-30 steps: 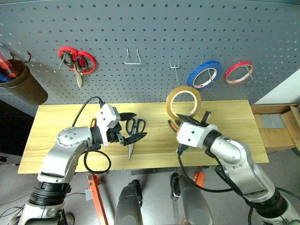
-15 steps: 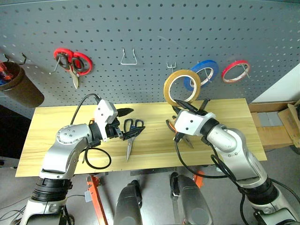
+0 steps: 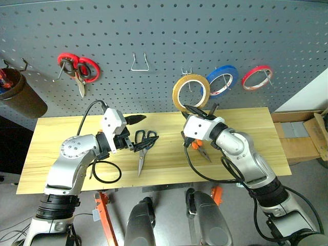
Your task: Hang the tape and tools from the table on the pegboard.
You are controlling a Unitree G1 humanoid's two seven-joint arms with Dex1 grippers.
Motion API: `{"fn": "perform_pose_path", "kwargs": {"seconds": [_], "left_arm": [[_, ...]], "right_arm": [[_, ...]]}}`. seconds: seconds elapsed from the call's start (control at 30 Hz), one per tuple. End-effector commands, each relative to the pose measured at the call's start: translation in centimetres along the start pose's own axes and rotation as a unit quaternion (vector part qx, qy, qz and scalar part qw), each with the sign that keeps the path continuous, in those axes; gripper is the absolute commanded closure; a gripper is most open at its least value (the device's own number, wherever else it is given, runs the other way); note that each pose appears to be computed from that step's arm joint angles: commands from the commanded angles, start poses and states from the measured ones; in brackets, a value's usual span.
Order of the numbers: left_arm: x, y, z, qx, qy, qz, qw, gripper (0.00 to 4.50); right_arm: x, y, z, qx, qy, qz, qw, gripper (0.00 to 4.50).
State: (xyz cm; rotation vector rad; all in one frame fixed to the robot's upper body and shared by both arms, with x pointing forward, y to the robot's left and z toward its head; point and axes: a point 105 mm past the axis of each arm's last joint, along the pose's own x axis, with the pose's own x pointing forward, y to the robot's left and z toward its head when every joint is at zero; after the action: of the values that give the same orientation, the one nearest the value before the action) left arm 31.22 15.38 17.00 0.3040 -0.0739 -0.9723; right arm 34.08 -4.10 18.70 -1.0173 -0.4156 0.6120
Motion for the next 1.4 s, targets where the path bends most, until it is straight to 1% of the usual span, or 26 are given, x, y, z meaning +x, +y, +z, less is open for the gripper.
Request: {"fn": "perform_pose_path", "kwargs": {"seconds": [0.03,0.1,0.17,0.2,0.27,0.33,0.43,0.53,0.67,0.77,0.87,0.93,1.07,1.27,1.33,1.4], "left_arm": [[-0.9,0.7,0.7,0.004,-0.019,0.019,1.000,0.00],[-1.5,1.0,0.1,-0.002,-0.007,0.025,1.000,0.00],[-2.4,1.3,-1.1,0.010,0.017,0.030,0.999,0.00],[-2.8,1.5,-1.5,0.009,0.023,0.036,0.999,0.00],[-3.4,1.5,-2.2,0.012,0.041,0.031,0.999,0.00],[-3.8,0.9,-3.0,0.021,0.067,0.004,0.998,0.00],[-4.2,-0.2,-4.0,0.031,0.097,-0.040,0.994,0.00],[-4.0,-0.4,-4.0,0.049,0.104,-0.057,0.992,0.00],[-3.2,-0.6,-3.4,0.058,0.096,-0.065,0.992,0.00],[-2.8,-1.0,-3.3,0.062,0.094,-0.073,0.991,0.00],[-2.7,-1.2,-3.3,0.063,0.093,-0.075,0.991,0.00],[-2.6,-1.2,-3.3,0.064,0.092,-0.075,0.991,0.00],[-2.6,-1.2,-3.3,0.066,0.091,-0.073,0.991,0.00],[-2.6,-1.4,-3.3,0.067,0.092,-0.071,0.991,0.00],[-2.6,-1.4,-3.4,0.068,0.092,-0.070,0.991,0.00],[-2.7,-1.4,-3.4,0.068,0.093,-0.068,0.991,0.00]], "right_arm": [[-0.9,0.5,0.1,0.020,-0.005,-0.002,1.000,2.34],[-1.8,1.8,0.0,0.046,0.004,0.017,0.999,1.71],[-2.8,3.8,-0.2,0.121,0.030,0.038,0.992,1.00],[-3.3,4.7,-0.4,0.163,0.049,0.045,0.984,0.61],[-3.9,6.4,-1.4,0.268,0.103,0.053,0.956,0.02],[-4.0,7.5,-2.0,0.331,0.142,0.057,0.931,0.02],[-3.6,8.4,-2.3,0.386,0.165,0.074,0.905,0.02],[-3.0,8.8,-3.4,0.402,0.197,0.071,0.891,0.02],[-2.3,9.2,-5.7,0.422,0.245,0.054,0.871,0.02],[-1.7,9.5,-7.2,0.427,0.269,0.049,0.862,0.02],[-1.4,9.9,-8.7,0.424,0.296,0.049,0.854,0.02],[-1.0,9.8,-9.4,0.419,0.302,0.047,0.855,0.02],[-0.4,9.8,-10.0,0.415,0.307,0.052,0.855,0.02],[0.1,10.4,-10.9,0.421,0.316,0.065,0.848,0.02],[0.1,10.3,-10.9,0.422,0.315,0.067,0.848,0.41],[0.0,10.3,-10.8,0.423,0.313,0.070,0.848,0.91]]}}
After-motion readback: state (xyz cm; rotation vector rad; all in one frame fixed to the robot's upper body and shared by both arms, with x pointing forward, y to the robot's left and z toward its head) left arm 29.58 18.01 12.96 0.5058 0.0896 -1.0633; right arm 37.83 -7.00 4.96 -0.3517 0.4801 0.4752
